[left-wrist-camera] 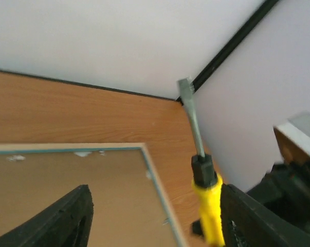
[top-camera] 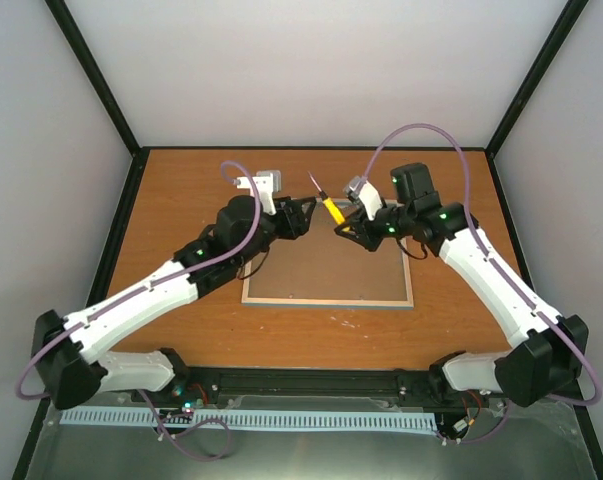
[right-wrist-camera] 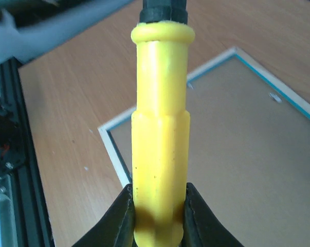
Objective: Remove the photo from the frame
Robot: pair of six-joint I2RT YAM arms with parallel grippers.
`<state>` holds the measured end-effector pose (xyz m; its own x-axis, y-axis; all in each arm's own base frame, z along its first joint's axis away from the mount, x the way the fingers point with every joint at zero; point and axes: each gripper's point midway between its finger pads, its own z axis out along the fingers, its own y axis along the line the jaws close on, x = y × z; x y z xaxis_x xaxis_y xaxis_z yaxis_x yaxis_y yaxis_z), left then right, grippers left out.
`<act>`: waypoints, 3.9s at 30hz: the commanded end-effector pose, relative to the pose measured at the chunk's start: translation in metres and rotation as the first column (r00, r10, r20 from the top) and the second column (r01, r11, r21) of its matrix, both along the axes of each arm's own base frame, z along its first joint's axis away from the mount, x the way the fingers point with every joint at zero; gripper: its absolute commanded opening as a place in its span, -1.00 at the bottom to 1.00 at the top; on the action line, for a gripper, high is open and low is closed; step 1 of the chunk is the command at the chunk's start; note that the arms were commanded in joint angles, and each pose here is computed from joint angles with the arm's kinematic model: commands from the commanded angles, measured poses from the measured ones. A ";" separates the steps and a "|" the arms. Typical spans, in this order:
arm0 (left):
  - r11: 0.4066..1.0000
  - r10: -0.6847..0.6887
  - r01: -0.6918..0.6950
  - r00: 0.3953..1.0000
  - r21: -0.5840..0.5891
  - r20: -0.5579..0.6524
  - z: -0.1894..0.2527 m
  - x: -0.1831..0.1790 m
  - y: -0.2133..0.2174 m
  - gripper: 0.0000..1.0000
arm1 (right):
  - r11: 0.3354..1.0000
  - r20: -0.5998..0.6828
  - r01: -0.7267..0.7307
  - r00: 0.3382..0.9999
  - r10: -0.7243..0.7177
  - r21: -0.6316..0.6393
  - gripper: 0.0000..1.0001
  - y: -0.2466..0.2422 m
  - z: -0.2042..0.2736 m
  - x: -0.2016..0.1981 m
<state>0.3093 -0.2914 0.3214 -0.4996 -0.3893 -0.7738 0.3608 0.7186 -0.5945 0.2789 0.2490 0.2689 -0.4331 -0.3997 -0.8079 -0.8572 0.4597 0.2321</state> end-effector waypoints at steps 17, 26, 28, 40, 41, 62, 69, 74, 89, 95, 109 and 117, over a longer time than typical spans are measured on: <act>0.224 -0.801 0.145 0.590 0.964 0.097 -0.085 -0.127 -0.031 0.04 | 0.874 -0.485 -0.430 0.828 0.282 -0.225 -0.94 -0.028 -0.098 -0.096; 0.018 -0.841 0.122 0.539 0.992 -0.050 -0.124 -0.129 -0.036 -0.06 | 0.864 -0.560 -0.471 0.771 0.304 -0.180 -0.94 -0.018 -0.100 -0.108; -0.009 -0.825 0.070 0.563 0.998 -0.047 -0.130 -0.121 -0.034 -0.08 | 0.860 -0.567 -0.478 0.764 0.308 -0.177 -0.94 -0.017 -0.101 -0.110; -0.077 -0.830 -0.058 0.556 0.995 -0.031 -0.138 -0.114 -0.036 -0.34 | 0.848 -0.601 -0.506 0.730 0.326 -0.155 -0.94 -0.013 -0.101 -0.120; -0.080 -0.832 -0.062 0.554 0.995 -0.032 -0.139 -0.114 -0.036 -0.38 | 0.849 -0.603 -0.506 0.729 0.325 -0.154 -0.94 -0.013 -0.101 -0.120; 0.032 -0.805 -0.054 0.591 0.998 0.058 -0.139 -0.114 -0.040 -0.94 | 0.859 -0.564 -0.491 0.754 0.336 -0.146 -0.25 -0.010 -0.083 -0.112; 0.270 -0.737 0.157 0.669 0.950 0.099 -0.134 -0.122 -0.047 -0.99 | 0.941 -0.397 -0.320 0.882 0.253 -0.113 0.39 -0.012 -0.035 -0.070; 0.428 -0.683 0.261 0.721 0.865 0.120 -0.121 -0.119 -0.051 -0.98 | 0.960 -0.398 -0.273 0.889 0.227 -0.061 0.43 -0.005 -0.033 -0.062; 0.538 -0.595 0.281 0.795 0.795 0.122 -0.111 -0.105 -0.050 -0.98 | 0.964 -0.454 -0.260 0.867 0.207 -0.056 0.33 -0.001 -0.053 -0.060; 0.579 -0.576 0.260 0.801 0.773 0.162 -0.099 -0.100 -0.054 -0.98 | 0.963 -0.451 -0.255 0.872 0.189 -0.089 0.13 0.000 -0.061 -0.059; 0.597 -0.553 0.252 0.817 0.762 0.163 -0.094 -0.093 -0.062 -0.99 | 0.960 -0.469 -0.265 0.862 0.194 -0.089 -0.31 0.002 -0.066 -0.064; 0.587 -0.536 0.238 0.831 0.774 0.150 -0.099 -0.088 -0.062 -0.99 | 0.958 -0.472 -0.277 0.856 0.212 -0.073 -0.46 0.003 -0.063 -0.069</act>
